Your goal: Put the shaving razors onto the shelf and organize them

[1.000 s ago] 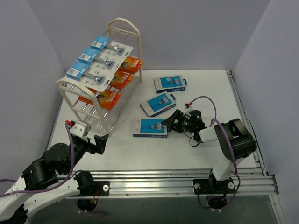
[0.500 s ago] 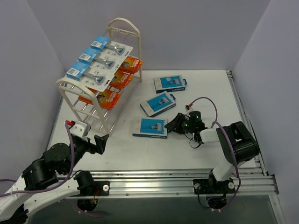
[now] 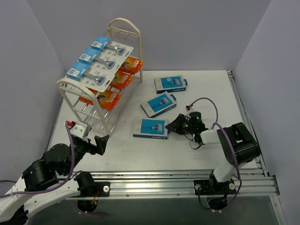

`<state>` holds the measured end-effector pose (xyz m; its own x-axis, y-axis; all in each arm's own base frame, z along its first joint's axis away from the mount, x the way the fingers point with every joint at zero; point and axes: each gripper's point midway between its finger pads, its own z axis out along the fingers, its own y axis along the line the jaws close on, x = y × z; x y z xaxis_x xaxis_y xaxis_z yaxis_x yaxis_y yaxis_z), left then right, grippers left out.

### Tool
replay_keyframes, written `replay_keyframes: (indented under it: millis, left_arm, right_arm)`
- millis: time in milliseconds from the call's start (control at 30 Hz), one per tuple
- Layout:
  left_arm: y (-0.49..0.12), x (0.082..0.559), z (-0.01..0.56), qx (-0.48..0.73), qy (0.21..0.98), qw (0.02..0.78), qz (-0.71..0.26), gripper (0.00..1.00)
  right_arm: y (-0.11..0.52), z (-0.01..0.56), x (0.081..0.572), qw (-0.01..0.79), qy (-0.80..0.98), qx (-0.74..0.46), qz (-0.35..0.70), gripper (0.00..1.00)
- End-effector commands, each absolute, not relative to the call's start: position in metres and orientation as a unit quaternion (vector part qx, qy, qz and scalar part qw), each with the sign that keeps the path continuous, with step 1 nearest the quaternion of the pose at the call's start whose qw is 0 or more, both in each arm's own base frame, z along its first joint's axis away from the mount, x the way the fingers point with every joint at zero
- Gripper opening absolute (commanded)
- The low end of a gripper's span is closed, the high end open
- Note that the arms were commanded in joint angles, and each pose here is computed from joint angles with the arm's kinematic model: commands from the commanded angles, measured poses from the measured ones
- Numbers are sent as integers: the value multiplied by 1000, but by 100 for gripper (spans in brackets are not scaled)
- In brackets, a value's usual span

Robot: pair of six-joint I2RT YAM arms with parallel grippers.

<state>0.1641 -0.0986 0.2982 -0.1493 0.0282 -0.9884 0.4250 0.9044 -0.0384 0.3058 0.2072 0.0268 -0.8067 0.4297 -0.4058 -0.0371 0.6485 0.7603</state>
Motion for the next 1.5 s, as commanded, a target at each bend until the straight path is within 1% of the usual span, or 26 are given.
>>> replay_keyframes:
  millis: [0, 200, 267, 300, 467, 767, 1100, 1467]
  left_arm:
    - [-97, 164, 309, 143, 732, 646, -165, 94]
    - [-97, 164, 309, 143, 732, 645, -166, 94]
    - [-96, 164, 309, 142, 732, 646, -165, 94]
    - [-95, 164, 308, 142, 732, 646, -165, 94]
    - [-93, 163, 311, 138, 729, 649, -169, 94]
    - [-89, 162, 313, 131, 726, 653, -170, 94]
    - [-91, 162, 313, 132, 725, 653, -174, 94]
    - [-90, 161, 314, 132, 724, 654, -175, 94]
  right_arm:
    - [192, -26, 255, 198, 910, 129, 340, 0]
    - [199, -14, 258, 200, 899, 132, 366, 0]
    - [201, -11, 260, 200, 898, 133, 369, 2]
    - [202, -9, 261, 199, 897, 135, 371, 0]
    - [207, 6, 264, 203, 889, 137, 387, 0]
    - [208, 46, 280, 237, 874, 149, 397, 0]
    - [210, 70, 290, 258, 857, 167, 413, 0]
    - [214, 110, 309, 286, 836, 172, 435, 0]
